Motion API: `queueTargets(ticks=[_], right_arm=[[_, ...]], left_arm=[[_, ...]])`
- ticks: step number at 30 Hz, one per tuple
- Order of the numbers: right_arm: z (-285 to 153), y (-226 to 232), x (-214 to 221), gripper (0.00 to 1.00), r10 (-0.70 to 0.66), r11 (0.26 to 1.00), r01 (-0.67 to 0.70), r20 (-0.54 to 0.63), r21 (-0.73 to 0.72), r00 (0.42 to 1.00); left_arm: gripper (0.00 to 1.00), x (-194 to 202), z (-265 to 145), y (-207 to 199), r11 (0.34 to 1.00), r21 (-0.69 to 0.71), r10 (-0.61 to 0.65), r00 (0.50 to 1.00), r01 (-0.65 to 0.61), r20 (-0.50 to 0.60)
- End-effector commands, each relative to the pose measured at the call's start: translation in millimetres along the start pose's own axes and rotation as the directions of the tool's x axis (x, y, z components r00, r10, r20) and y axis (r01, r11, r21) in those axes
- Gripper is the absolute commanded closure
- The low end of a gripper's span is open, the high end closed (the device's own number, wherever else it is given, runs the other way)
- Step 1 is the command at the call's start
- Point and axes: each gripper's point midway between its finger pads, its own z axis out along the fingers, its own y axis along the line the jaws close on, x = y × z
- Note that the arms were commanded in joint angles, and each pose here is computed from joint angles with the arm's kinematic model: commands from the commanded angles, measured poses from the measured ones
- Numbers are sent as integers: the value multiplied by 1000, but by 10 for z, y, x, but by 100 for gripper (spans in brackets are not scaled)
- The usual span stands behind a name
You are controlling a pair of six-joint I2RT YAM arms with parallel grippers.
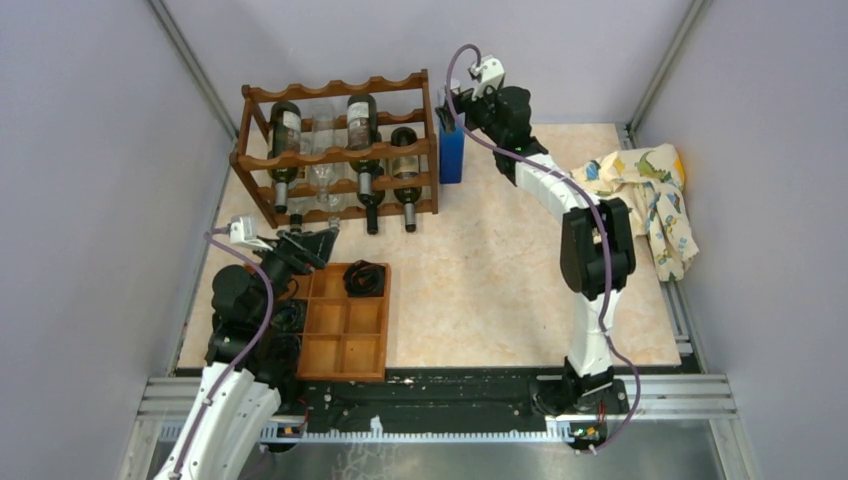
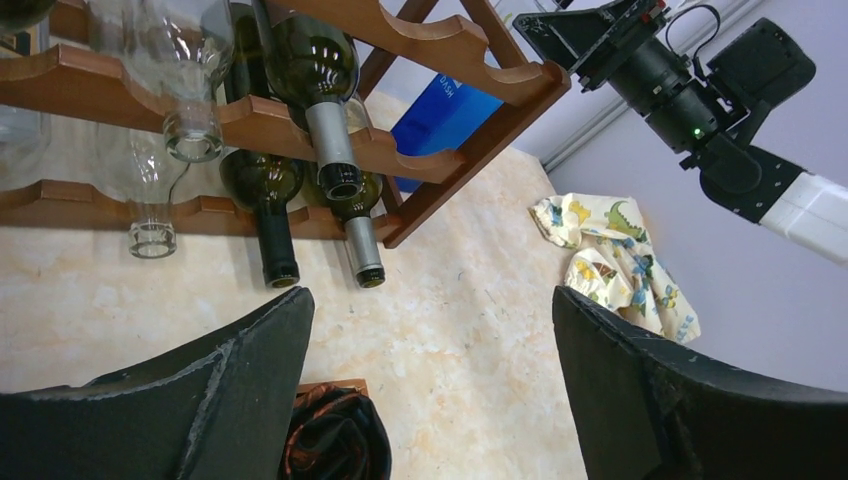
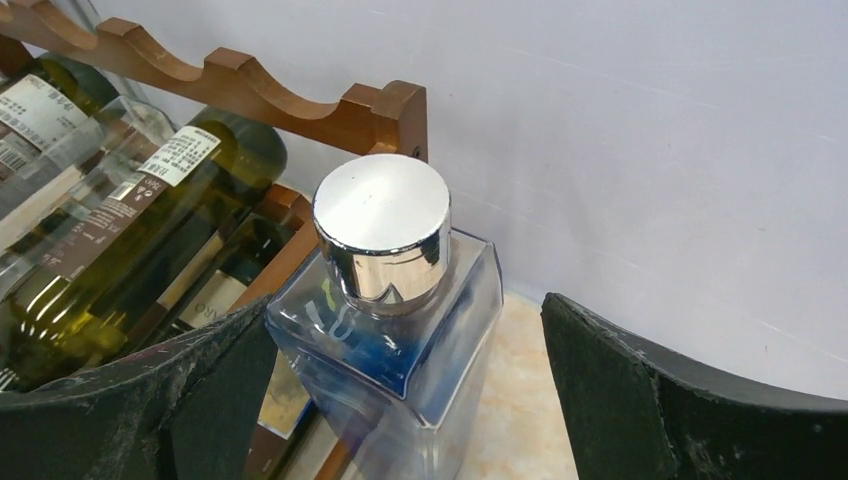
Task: Put the wine bottle on the wine rack
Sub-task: Pick up the wine bottle from the center of the board.
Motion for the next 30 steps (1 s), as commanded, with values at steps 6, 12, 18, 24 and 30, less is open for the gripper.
queueTargets(ticks=[6,12,18,24,30], right_arm=[[190,-140,-26,4,-56,993,56,-1,103,998],[143,-195,-167,49,-84,988,77,48,136,995],[-90,-171,-371,88,-98,992,88,105,90,990],[-549,-192,-721,98,-112,994,112,192,12,975],[-1149,-187,-898,100,-125,988,143,252,-53,960]], left_arm=[[2,-75,29,-16,991,-15,-132,990,132,47],[2,-7,57,-158,971,87,-226,974,223,28],[5,34,91,-354,923,190,-333,942,333,-31],[8,151,162,-571,842,259,-439,880,473,-181],[9,181,307,-801,787,286,-497,836,547,-231]])
